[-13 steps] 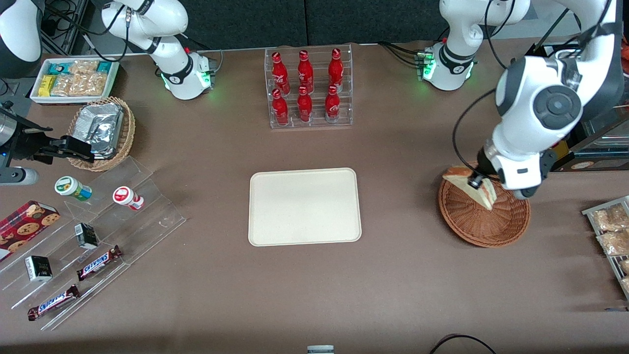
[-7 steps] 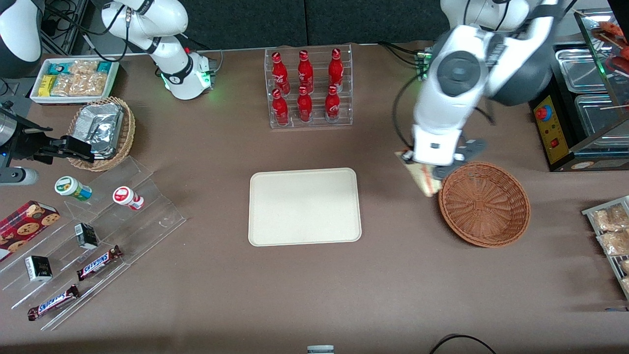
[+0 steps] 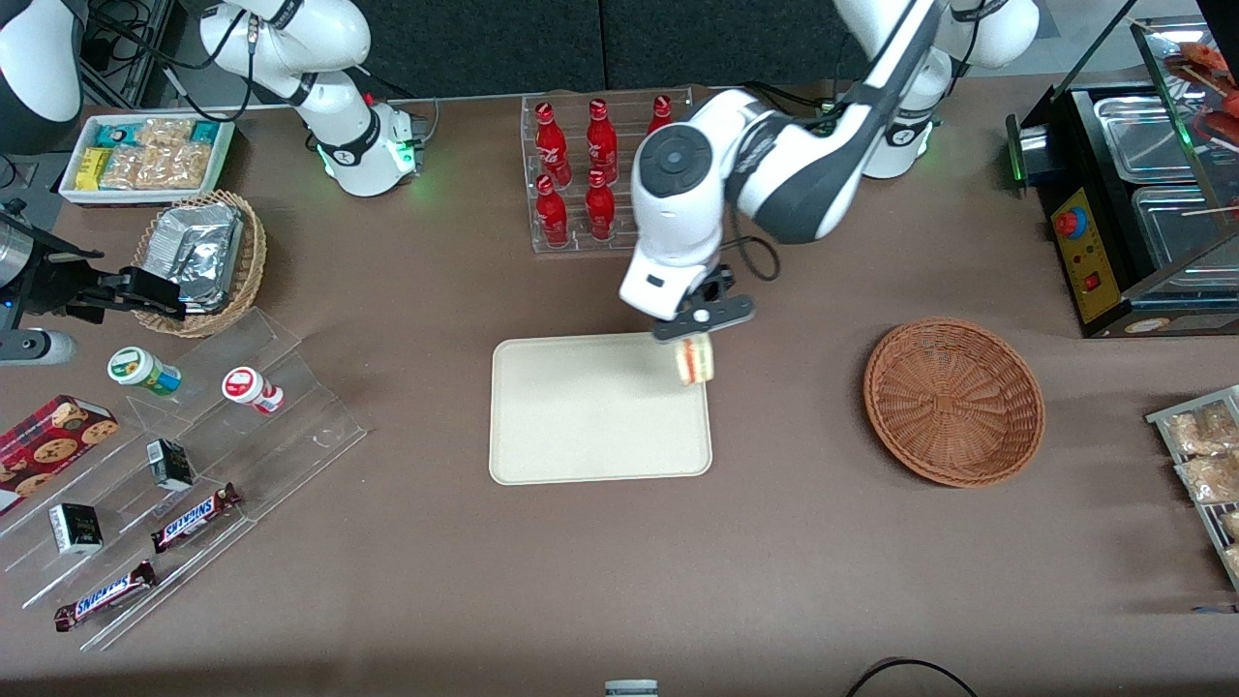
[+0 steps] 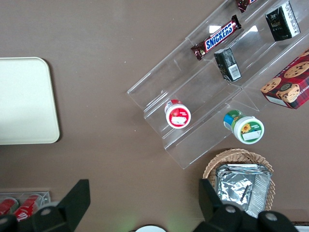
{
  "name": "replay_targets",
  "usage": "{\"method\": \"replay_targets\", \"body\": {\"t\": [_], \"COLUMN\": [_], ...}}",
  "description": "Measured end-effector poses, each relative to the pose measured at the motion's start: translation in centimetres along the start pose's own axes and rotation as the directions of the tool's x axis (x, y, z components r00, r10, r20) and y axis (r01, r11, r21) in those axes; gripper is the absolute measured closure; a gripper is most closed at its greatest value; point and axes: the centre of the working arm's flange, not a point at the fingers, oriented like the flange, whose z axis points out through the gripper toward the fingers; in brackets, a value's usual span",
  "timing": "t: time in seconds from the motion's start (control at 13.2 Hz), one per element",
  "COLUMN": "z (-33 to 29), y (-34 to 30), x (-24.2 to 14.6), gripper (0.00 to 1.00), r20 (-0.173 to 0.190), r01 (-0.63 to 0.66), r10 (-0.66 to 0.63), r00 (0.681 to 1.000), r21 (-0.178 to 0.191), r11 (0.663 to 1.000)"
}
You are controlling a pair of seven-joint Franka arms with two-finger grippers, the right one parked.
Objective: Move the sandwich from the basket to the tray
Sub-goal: 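Lift the sandwich and carry it with the left gripper over the cream tray, then lower the sandwich onto the tray and open the left gripper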
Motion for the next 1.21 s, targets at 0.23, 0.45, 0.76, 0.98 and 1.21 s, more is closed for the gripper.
{"method": "replay_targets", "body": {"t": [0.23,0.45,0.76,0.98,1.21], "z": [4.8,9.1,12.2,14.3,15.8], "y": [2.9,4.8,6.6,7.1,7.8], "x": [-0.5,-1.2,-1.8,-1.7,-1.5], "gripper": [0.86,0.86,0.86,0.86,0.86], "r20": [-0.009,-0.016,-0.019,-0.037,-0.057], "r01": [-0.047,-0.101,-0.138,-0.153,-0.164], "r10": [0.047,0.1,0.137,0.15,0.159], "r00": [0.999,0.995,0.99,0.988,0.986], "r21": [-0.043,-0.064,-0.067,-0.077,-0.091], "r11": [0.998,0.993,0.988,0.985,0.982]}}
